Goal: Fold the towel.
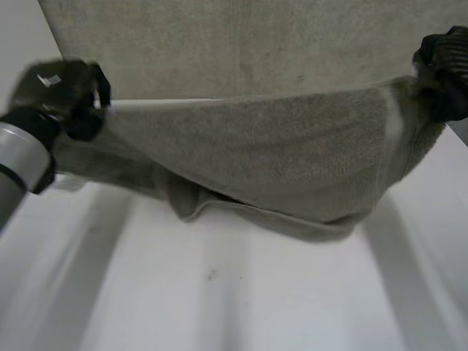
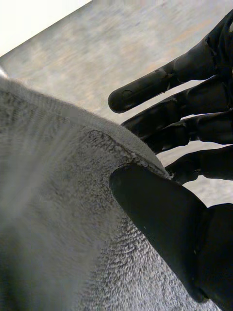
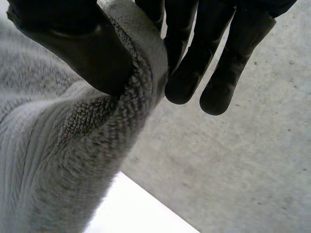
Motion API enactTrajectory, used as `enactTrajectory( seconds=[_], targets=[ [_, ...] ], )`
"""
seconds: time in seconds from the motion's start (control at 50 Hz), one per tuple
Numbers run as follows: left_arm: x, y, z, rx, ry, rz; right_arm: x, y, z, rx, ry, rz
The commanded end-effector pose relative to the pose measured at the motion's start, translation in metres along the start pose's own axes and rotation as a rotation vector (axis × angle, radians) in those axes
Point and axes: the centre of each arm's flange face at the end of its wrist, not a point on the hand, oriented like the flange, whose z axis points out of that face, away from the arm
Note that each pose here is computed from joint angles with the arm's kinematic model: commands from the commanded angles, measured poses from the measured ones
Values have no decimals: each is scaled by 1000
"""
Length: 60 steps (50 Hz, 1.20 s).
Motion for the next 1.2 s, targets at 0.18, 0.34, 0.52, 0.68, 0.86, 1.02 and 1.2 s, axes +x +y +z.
enactTrajectory(
  seconds=[0.18, 0.34, 0.52, 0.68, 0.86, 1.02, 1.2],
  targets=[
    [1, -84, -41, -75, 47, -2, 12, -63, -28, -71, -11, -148],
    [2, -66, -21, -179, 68, 55, 11, -47, -18, -161, -48, -144],
    [12, 15, 29, -423, 127, 61, -2, 28, 35, -349, -148, -145],
    [7, 18, 107, -143, 72, 78, -1, 33, 113, -46, -61, -195],
    [-13, -121, 121, 597, -20, -24, 28, -61, 143, 548, 115, -108],
    [-19, -122, 112, 602, 11, -131, 35, -88, 117, 637, 100, 12],
    [2, 7, 89, 100, 98, -181, -4, 23, 105, 248, -155, 25]
  ],
)
